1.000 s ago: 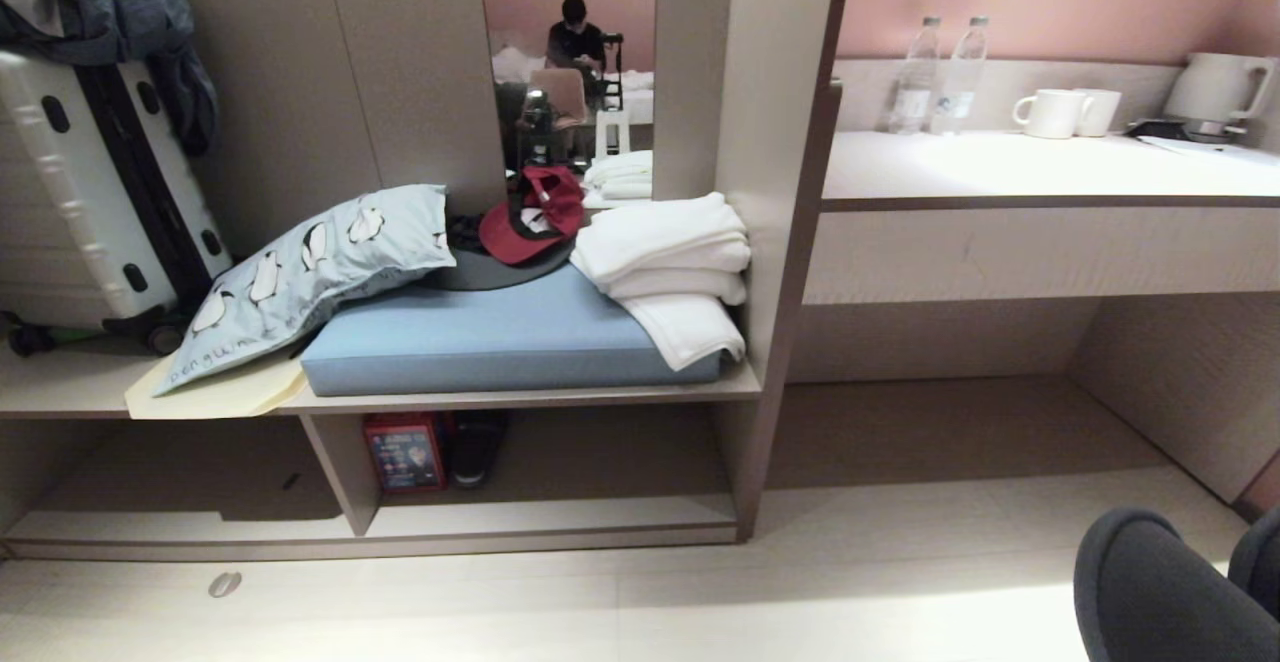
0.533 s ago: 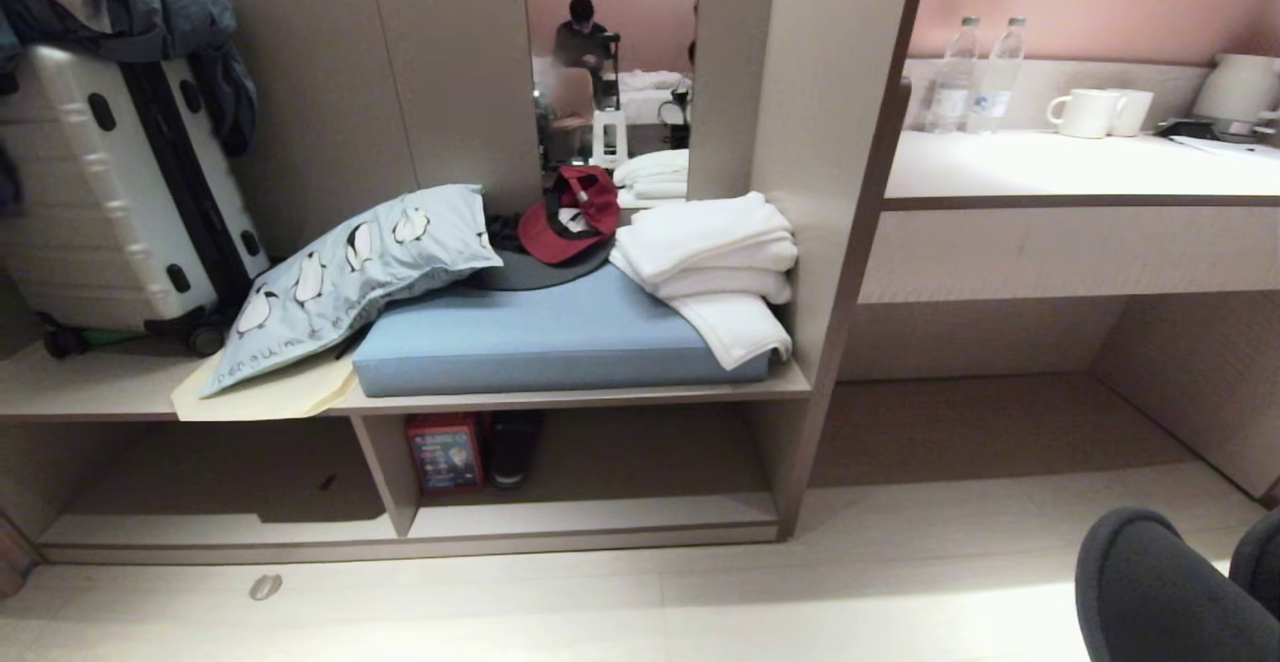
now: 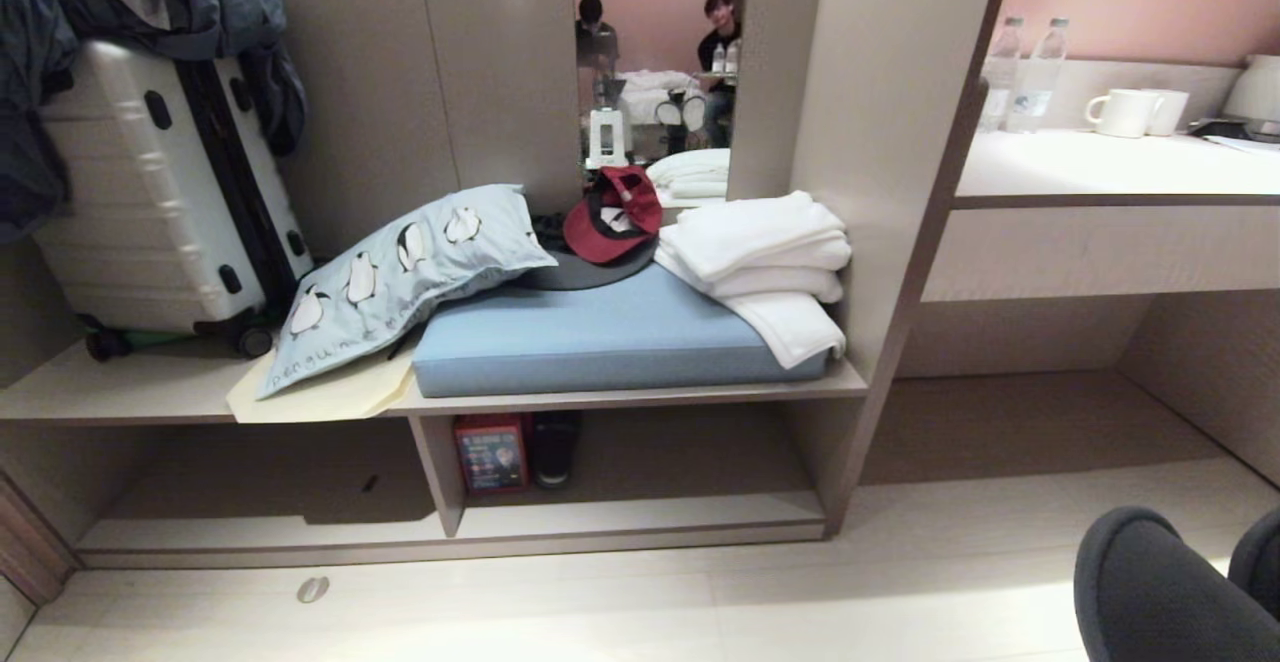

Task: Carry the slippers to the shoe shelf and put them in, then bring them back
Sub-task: Place the slippers into the shoe cabinet

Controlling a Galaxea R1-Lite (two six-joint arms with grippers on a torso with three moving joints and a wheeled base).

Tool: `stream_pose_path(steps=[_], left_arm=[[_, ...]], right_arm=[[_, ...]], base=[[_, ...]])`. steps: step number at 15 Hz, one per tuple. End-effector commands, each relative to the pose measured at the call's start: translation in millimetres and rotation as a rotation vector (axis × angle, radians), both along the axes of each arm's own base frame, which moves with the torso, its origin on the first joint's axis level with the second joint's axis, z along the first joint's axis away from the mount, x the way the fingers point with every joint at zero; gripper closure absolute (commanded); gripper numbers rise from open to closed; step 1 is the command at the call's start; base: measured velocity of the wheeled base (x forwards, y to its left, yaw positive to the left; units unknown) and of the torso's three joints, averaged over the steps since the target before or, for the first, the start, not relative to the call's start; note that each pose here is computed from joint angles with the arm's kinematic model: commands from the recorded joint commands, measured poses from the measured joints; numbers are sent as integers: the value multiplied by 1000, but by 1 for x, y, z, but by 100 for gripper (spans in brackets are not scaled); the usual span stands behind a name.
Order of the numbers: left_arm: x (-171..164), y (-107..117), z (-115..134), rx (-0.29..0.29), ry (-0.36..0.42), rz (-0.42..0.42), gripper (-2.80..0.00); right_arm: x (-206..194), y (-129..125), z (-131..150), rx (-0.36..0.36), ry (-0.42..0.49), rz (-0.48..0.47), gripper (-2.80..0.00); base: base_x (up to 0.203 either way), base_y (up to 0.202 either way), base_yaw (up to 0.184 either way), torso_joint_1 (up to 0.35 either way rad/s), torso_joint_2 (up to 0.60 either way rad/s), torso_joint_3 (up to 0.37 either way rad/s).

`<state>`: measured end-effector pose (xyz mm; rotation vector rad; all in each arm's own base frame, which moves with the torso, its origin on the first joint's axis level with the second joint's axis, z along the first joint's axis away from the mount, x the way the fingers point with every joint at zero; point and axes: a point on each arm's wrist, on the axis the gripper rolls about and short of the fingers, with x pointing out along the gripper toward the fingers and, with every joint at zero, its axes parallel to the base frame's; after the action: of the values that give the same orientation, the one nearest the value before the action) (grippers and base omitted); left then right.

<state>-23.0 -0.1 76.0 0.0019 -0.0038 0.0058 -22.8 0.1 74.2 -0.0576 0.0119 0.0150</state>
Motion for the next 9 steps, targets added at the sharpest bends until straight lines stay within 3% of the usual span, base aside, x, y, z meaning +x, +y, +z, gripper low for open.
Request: stream_pose_path(steps=[1,9], left_arm=[[0,0,0,0,1,2,0],[0,0,0,0,1,2,0]], right_arm=[[0,0,0,-1,0,1,0],[0,0,0,-1,0,1,0]], base=[[0,194,-3,7,2,3],[0,196,-3,3,1,1]])
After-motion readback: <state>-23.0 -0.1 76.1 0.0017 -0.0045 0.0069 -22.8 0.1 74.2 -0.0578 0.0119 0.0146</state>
